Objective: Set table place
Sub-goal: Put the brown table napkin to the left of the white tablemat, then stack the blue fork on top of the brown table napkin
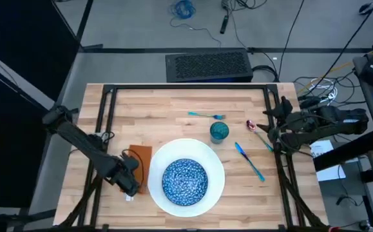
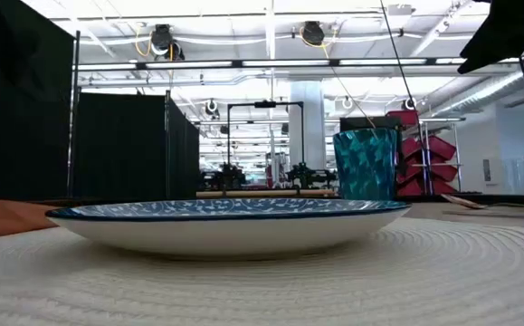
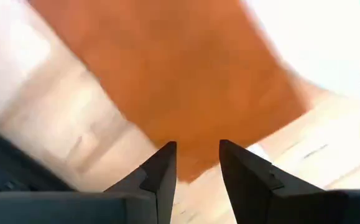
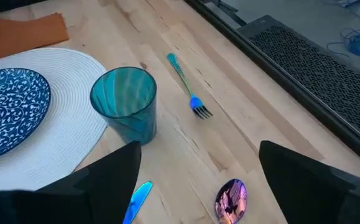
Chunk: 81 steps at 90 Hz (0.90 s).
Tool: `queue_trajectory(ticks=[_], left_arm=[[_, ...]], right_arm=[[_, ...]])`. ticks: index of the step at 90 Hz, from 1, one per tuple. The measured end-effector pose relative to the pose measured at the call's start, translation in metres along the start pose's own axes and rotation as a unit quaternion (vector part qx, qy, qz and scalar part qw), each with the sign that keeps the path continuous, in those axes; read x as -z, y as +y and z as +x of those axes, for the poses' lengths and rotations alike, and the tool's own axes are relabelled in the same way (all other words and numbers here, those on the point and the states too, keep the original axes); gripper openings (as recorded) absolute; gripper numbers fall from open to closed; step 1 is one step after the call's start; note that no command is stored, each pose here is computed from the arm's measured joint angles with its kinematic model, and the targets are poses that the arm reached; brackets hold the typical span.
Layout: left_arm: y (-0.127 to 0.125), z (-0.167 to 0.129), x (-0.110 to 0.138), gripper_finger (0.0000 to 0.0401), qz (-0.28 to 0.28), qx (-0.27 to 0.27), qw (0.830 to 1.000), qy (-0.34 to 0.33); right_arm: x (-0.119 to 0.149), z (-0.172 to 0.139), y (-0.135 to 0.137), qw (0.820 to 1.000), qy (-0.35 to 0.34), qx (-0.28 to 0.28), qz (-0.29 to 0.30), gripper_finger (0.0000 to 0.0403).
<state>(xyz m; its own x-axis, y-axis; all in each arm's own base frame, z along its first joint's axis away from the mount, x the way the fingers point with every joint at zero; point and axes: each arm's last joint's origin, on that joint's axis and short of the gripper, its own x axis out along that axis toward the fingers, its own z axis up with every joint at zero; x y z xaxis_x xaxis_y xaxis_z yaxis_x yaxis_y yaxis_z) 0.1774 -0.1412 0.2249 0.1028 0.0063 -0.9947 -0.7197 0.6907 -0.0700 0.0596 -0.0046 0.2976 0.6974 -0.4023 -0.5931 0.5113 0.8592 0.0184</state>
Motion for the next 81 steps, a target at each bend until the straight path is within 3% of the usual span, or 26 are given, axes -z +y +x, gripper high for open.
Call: queue_trajectory(ticks=[6,12,22,28,40,50,55,67,72,81], left_arm=[[0.005,-0.012,-0.008,0.0107,0.01,0.007,0.996,-0.089],[0.007,-0.024,-0.017,0.0107,0.033,0.02,0.98,-0.194],[0.009,-0.04,-0.034,0.0107,0.061,0.011,0.927,-0.369],[0.009,-0.047,-0.046,0.0107,0.059,-0.007,0.896,-0.439],[0.008,-0.047,-0.086,0.0107,0.101,-0.024,0.888,-0.447],[0.012,-0.031,-0.128,0.0107,0.177,0.032,0.877,-0.446],[0.024,-0.024,-0.148,0.0107,0.194,0.046,0.87,-0.452],[0.071,-0.01,-0.189,0.0107,0.166,-0.01,0.876,-0.453],[0.088,-0.012,-0.204,0.0107,0.166,0.019,0.876,-0.452],[0.111,-0.015,-0.231,0.0107,0.18,0.104,0.854,-0.478]], right_arm=[[-0.001,0.0,0.0,1.0,-0.004,-0.001,0.002,0.0313],[-0.003,0.0,0.002,1.0,-0.017,-0.007,0.006,0.0313],[-0.011,0.0,0.006,0.998,-0.05,-0.024,0.031,0.0313],[-0.016,0.001,0.009,0.996,-0.065,-0.033,0.042,0.0313],[-0.022,0.009,0.018,0.995,-0.079,-0.039,0.048,0.0313],[-0.02,0.026,0.027,0.994,-0.09,-0.031,0.055,0.0313],[-0.016,0.034,0.031,0.994,-0.086,-0.027,0.057,0.0313],[-0.008,0.046,0.032,0.996,-0.062,0.003,0.066,0.0313],[-0.004,0.05,0.031,0.995,-0.06,0.023,0.07,0.0313],[0.003,0.059,0.028,0.993,-0.071,0.074,0.062,0.0313]])
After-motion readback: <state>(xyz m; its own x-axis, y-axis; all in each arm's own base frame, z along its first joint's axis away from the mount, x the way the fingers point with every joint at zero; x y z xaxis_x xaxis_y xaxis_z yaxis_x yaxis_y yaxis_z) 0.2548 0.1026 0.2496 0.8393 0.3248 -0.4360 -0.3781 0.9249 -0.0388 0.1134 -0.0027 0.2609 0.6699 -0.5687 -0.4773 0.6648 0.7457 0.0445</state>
